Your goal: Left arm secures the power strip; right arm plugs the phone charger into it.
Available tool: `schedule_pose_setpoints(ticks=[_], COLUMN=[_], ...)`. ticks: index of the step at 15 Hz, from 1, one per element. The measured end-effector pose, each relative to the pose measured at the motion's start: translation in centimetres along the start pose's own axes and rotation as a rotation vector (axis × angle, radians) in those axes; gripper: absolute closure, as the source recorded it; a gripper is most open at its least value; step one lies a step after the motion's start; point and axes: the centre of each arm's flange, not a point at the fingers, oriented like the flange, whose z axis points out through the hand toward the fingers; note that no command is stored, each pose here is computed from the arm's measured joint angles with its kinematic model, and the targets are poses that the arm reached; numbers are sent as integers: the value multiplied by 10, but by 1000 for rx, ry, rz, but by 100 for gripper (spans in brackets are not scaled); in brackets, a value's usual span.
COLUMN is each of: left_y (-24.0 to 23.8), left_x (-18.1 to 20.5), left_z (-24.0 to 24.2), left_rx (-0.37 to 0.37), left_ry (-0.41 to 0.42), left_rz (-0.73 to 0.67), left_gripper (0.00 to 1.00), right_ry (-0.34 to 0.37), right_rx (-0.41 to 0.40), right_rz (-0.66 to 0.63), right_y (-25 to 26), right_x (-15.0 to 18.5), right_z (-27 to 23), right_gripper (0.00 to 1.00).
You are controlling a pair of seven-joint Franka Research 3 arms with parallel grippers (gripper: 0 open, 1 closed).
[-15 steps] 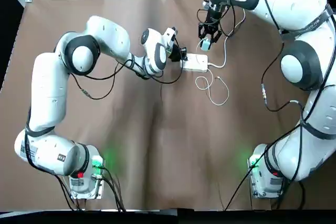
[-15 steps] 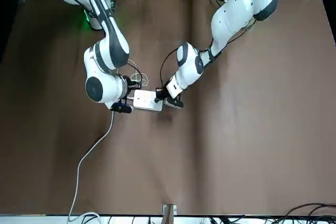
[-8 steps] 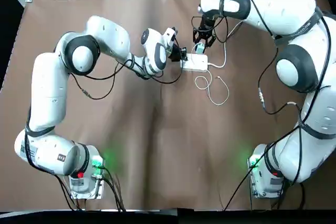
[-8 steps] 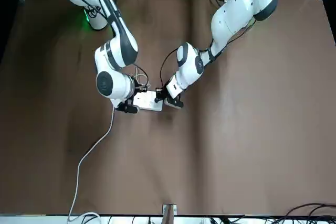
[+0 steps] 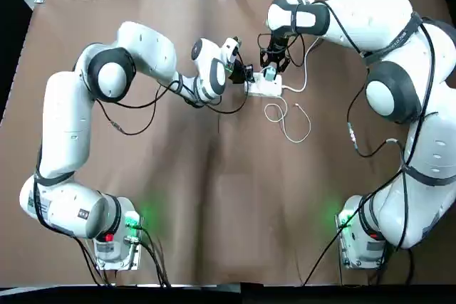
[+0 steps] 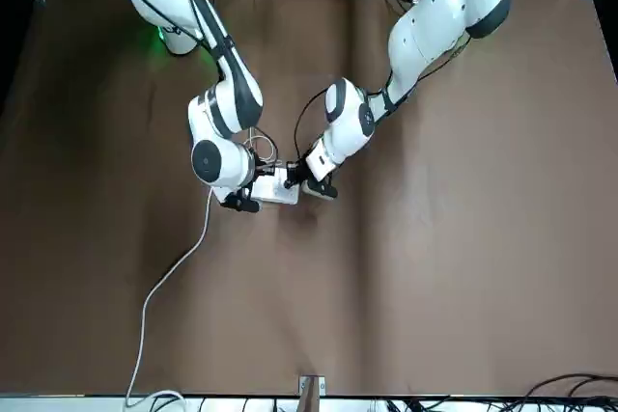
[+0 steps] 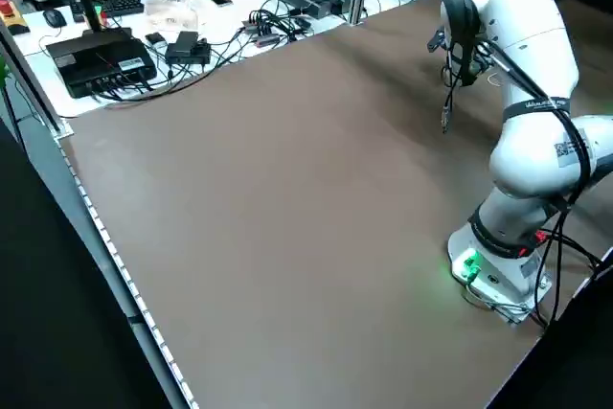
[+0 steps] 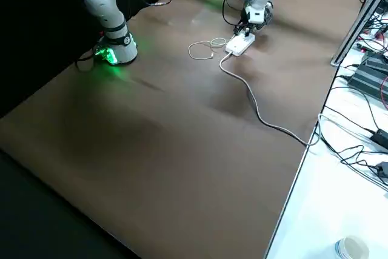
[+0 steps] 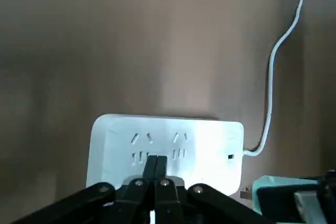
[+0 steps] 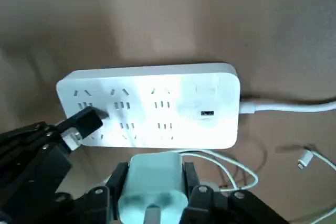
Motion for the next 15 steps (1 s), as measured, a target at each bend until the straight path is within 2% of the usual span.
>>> schedule_pose_setpoints(ticks=[5, 15], left_y=[0, 0], left_x=[0, 0], left_z=[0, 0], left_rx=[0, 0], left_ry=[0, 0], left_rz=[0, 0], left_gripper=[99, 99], right_ry=[-1, 45], right_rx=[-6, -33], right_rz=[-4, 2], right_y=[-3, 8], right_x=[-4, 10], right_z=[5, 17], right_gripper=[52, 52])
